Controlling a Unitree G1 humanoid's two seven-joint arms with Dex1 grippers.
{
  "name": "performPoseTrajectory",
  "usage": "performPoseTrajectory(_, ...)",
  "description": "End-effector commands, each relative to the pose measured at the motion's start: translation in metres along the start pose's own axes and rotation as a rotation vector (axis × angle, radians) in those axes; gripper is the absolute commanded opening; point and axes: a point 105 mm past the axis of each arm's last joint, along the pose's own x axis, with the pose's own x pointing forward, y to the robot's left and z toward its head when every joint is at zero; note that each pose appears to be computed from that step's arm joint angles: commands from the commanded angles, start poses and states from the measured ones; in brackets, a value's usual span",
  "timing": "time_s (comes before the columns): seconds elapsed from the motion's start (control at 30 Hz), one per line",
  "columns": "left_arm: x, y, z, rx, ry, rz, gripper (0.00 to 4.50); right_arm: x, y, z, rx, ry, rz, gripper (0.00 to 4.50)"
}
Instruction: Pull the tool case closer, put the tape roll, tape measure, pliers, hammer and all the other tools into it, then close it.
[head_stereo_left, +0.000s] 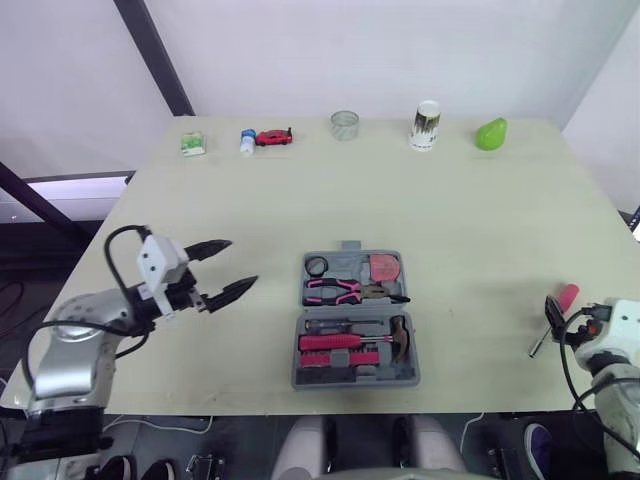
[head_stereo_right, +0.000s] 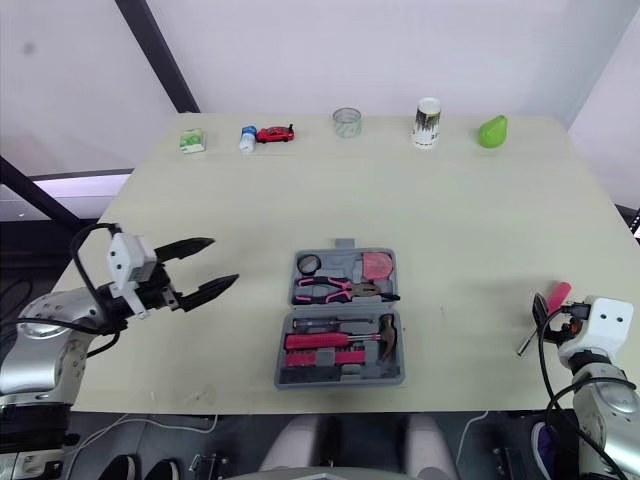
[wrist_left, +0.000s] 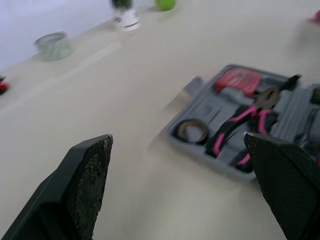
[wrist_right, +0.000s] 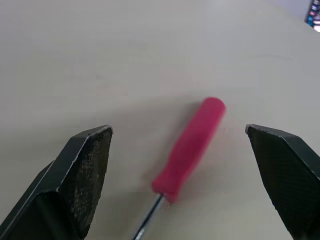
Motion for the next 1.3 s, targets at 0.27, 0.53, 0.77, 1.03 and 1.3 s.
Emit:
performPoseTrajectory(0.27,0.023,-0.069,0.066,0.024,-0.134,-0.488,4.44,0.009,0.013,-0.002,0.083,0.022,-0.103,4.5)
performPoseTrajectory(0.53,0.022,-0.082,0.073,0.059,-0.128,-0.6,4.44,0.012,0.019,-0.007,0.065,0.044,-0.079,4.5)
performPoseTrajectory(0.77,0.023,-0.081,0.071,0.065,-0.134,-0.588,4.5,0.016,0.021,-0.012,0.053,0.06,-0.075,3.33)
performPoseTrajectory(1.03,0.022,-0.077,0.067,0.075,-0.129,-0.562,4.5,0.02,0.019,-0.009,-0.015,0.043,-0.045,0.4)
performPoseTrajectory(1.3,0.021,-0.075,0.067,0.075,-0.141,-0.552,4.5,0.016,0.014,-0.004,-0.1,0.026,0.005,0.4)
